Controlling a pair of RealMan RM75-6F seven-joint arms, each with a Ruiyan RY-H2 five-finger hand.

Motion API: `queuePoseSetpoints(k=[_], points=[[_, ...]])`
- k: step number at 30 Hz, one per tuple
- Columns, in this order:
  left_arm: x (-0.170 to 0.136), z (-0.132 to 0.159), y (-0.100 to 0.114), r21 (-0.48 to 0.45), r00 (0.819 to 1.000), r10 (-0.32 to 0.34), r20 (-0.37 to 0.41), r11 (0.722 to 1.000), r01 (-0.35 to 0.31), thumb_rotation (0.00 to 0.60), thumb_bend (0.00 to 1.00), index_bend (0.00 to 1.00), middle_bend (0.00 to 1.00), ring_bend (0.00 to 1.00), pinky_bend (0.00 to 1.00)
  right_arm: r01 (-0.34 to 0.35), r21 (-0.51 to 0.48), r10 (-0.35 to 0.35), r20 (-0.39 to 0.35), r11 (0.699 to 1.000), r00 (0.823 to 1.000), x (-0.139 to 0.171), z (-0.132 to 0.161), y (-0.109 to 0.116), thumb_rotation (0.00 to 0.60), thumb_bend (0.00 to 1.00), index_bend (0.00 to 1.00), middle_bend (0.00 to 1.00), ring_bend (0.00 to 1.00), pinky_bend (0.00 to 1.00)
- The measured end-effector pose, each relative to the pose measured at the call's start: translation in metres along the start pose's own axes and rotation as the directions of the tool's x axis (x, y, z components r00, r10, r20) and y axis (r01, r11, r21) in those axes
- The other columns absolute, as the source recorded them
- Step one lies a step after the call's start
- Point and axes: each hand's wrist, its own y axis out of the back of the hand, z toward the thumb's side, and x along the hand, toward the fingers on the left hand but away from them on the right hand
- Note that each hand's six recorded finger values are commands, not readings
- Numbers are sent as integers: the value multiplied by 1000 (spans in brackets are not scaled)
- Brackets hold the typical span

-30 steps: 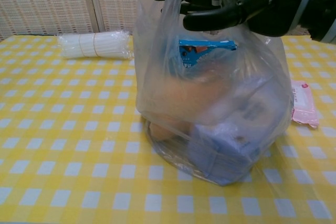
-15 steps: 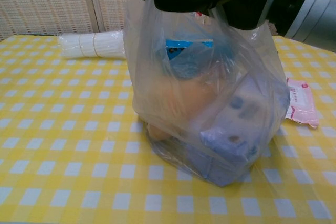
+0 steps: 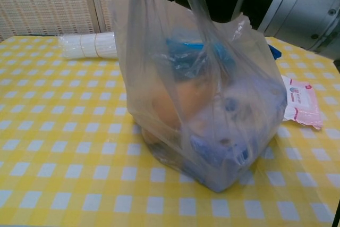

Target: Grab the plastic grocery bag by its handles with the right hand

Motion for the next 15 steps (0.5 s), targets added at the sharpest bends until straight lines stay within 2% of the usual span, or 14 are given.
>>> queuePoseSetpoints(k=[7,15], points=[[0,0,0,1,1000,-1,-1,1000,1,600,267,73,252,121,0,-17,-77,15,-20,997,1000,-19,-5,-1,600,228,7,115,208,0],[0,-2,2,-3,1000,1,-5,1000,-1,600,267,73,252,121,0,-24,-123,16,-65,992,998,-44,-7,-4,600,227,122,215,210,12]])
